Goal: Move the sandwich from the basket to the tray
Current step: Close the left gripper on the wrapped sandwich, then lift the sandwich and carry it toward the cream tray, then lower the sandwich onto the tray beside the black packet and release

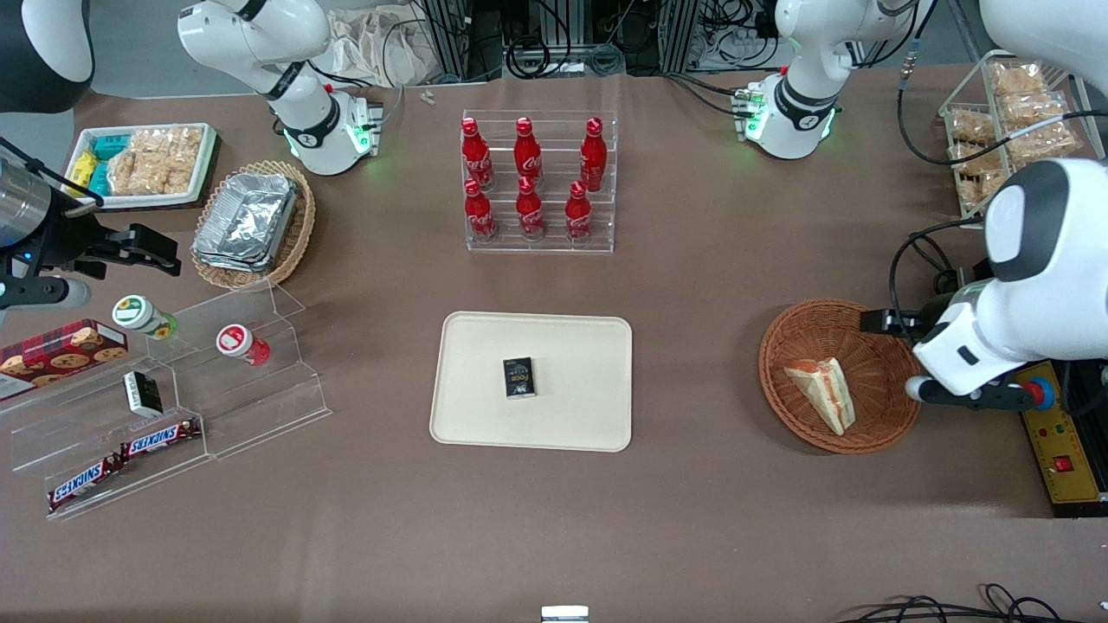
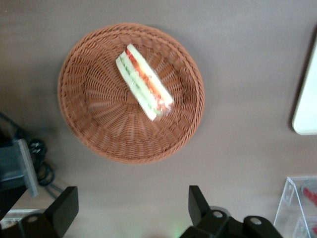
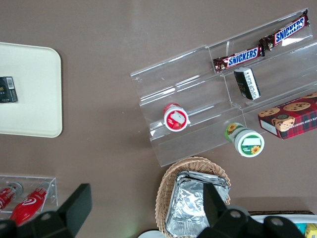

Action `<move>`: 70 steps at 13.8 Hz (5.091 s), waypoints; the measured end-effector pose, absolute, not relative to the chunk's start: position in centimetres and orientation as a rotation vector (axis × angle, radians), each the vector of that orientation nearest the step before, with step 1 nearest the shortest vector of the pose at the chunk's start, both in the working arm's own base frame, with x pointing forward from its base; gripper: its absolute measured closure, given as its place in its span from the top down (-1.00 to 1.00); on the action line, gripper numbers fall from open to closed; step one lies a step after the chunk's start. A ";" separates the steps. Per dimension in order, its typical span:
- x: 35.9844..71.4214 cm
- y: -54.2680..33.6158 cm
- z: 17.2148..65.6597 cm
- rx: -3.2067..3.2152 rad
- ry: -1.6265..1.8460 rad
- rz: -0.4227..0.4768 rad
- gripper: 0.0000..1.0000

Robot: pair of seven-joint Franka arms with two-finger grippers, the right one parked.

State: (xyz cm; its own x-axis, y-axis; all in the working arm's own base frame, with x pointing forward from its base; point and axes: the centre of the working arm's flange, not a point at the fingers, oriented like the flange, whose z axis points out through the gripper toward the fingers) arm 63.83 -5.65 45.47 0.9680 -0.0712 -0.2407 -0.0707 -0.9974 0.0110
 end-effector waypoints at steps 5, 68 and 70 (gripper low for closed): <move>62.8 -5.9 36.0 3.096 0.182 -0.265 0.98; 57.1 -38.8 27.3 3.026 -0.153 -0.089 0.99; 58.3 -36.7 30.3 3.056 -0.112 -0.092 0.99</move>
State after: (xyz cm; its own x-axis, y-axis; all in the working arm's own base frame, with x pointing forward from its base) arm 58.28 -36.70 30.34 0.9955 -0.0756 -0.0570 -0.0707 -0.9940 0.0839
